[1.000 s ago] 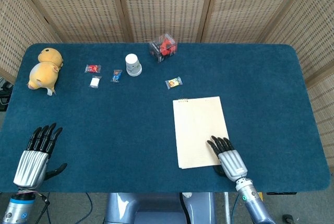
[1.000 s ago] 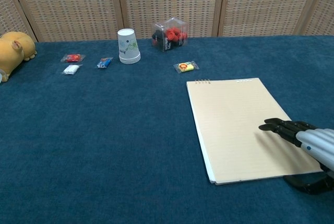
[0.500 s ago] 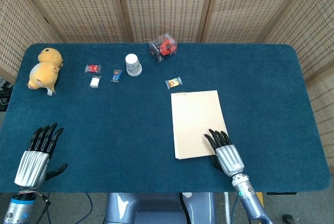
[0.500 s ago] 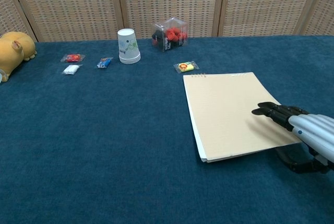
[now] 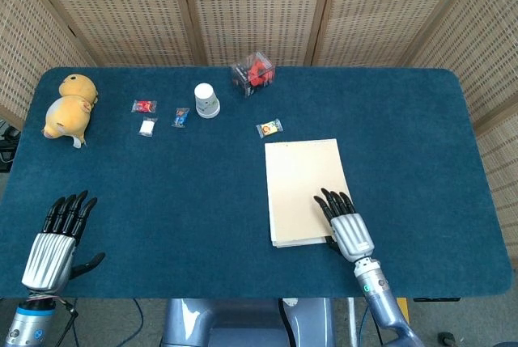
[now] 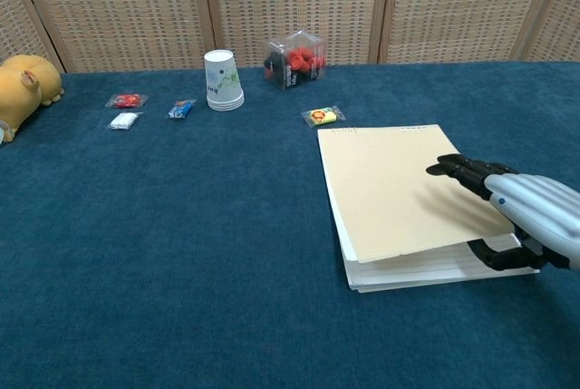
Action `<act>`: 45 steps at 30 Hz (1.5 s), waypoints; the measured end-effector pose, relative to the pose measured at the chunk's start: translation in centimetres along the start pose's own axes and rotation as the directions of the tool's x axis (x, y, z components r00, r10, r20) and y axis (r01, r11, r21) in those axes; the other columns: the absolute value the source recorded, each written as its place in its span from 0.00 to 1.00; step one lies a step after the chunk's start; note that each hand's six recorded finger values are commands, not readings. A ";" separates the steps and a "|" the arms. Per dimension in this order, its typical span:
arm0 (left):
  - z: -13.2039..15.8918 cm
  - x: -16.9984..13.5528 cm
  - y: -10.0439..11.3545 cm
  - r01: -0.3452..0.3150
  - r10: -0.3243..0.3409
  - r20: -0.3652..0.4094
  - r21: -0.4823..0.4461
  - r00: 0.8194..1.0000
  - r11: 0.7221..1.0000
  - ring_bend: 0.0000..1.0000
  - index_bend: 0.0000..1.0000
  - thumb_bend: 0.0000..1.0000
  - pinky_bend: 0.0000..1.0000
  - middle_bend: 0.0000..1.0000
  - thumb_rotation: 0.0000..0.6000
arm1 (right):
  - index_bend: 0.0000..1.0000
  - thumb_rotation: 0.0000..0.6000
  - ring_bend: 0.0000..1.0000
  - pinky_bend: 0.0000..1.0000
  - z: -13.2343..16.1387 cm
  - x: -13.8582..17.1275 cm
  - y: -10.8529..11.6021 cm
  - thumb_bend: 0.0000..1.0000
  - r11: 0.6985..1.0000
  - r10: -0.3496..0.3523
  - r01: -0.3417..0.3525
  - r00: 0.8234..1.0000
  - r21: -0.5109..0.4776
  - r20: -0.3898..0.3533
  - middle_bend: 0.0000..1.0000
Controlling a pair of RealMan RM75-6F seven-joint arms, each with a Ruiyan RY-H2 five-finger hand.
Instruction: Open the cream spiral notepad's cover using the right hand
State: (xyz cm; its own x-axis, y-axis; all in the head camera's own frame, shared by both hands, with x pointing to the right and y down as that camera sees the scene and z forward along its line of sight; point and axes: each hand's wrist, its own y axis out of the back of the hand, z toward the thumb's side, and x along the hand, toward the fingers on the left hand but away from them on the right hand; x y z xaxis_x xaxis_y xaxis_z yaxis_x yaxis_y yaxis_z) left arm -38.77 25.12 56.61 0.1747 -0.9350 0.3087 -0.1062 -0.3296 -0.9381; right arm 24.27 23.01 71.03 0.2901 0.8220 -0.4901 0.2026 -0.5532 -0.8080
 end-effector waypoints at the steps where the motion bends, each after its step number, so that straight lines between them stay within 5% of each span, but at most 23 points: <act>1: 0.0 0.0 0.0 0.000 0.000 -0.001 -0.001 1.000 1.000 0.00 0.00 0.02 0.04 0.00 1.00 | 0.11 1.00 0.00 0.00 0.0 -0.2 0.0 0.72 1.000 0.001 -0.001 1.000 0.001 0.001 0.00; 24: 0.0 0.1 -0.1 0.006 -0.006 0.000 -0.003 1.000 1.000 0.00 0.00 0.02 0.04 0.00 1.00 | 0.22 1.00 0.00 0.04 1.0 -3.4 1.3 0.65 0.999 -0.017 0.017 1.000 0.041 -0.007 0.01; 31: -0.1 0.1 -0.2 0.012 -0.012 0.000 -0.012 1.000 1.000 0.00 0.00 0.01 0.04 0.00 1.00 | 0.44 1.00 0.17 0.32 1.2 -4.2 2.2 0.52 0.997 -0.049 0.049 0.999 0.059 -0.013 0.27; 37: 0.0 0.1 -0.2 0.013 -0.013 0.006 -0.013 1.000 1.000 0.00 0.00 0.01 0.04 0.00 1.00 | 0.63 1.00 0.43 0.56 0.8 -4.4 2.8 0.58 0.995 -0.083 0.083 0.997 0.056 -0.008 0.51; 45: 0.1 0.0 -0.2 0.012 -0.012 0.007 -0.010 1.000 1.000 0.00 0.00 0.01 0.04 0.00 1.00 | 0.67 1.00 0.57 0.72 0.6 -4.2 3.4 0.60 0.990 -0.138 0.139 0.990 0.036 -0.025 0.66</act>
State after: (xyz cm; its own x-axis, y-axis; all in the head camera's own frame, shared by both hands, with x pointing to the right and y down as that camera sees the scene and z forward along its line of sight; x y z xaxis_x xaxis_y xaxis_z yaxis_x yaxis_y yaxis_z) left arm -38.65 25.17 56.78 0.1823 -0.9300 0.3192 -0.1135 -0.3423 -0.9327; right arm 23.19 17.77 70.08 0.2828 0.8867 -0.3657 0.2066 -0.4287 -0.8795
